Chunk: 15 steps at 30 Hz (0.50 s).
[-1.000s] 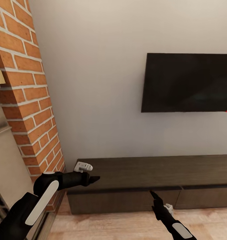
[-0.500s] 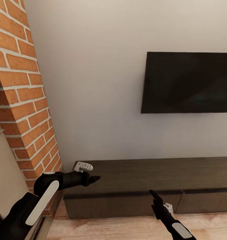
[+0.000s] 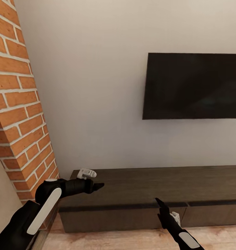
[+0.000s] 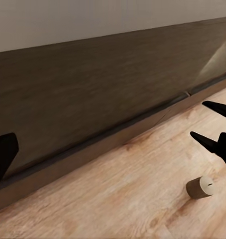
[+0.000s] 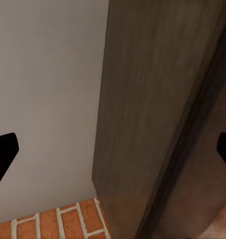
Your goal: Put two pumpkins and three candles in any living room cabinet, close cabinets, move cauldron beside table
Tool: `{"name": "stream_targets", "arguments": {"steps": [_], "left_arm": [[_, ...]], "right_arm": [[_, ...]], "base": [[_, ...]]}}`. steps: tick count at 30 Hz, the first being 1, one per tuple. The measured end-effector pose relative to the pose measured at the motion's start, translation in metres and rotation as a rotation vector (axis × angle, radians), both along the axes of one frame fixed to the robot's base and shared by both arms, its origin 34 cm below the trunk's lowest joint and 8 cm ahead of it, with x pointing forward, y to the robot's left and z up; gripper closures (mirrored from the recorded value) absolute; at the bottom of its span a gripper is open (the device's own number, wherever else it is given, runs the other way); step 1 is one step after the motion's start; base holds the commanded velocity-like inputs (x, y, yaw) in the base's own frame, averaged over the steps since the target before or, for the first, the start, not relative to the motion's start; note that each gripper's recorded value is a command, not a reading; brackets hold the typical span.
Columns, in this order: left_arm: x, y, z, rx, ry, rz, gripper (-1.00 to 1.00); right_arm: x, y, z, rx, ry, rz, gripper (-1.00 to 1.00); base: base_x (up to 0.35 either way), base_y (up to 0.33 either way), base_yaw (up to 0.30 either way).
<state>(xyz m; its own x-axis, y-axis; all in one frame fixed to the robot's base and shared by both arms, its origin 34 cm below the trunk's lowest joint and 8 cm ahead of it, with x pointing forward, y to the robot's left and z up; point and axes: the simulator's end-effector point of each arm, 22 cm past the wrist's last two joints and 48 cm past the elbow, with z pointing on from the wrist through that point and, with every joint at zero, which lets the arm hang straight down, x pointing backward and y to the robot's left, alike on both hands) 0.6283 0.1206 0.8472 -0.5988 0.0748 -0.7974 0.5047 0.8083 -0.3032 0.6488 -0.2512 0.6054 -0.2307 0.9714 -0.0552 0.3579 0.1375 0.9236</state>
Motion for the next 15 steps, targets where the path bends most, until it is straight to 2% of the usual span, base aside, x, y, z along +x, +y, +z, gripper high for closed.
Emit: {"name": "stream_targets", "arguments": {"steps": [5,11,15], "left_arm": [[0.0002,0.0005,-0.0001,0.001,0.001,0.002,-1.00],[0.0002,0.0006,0.0001,0.002,0.000,0.002,-1.00],[0.0001,0.0004,-0.0001,0.002,0.001,0.001,-1.00]], "right_arm": [[-0.0005,0.0004,-0.0012,-0.001,0.005,-0.002,-1.00],[-0.0014,0.0017,-0.0030,-0.003,0.014,0.000,-1.00],[-0.0009,0.0016,-0.0027,-0.002,0.012,-0.001,-1.00]], "base": [[0.040,-0.050,0.000],[0.195,-0.008,0.000],[0.074,-0.001,0.000]]}}
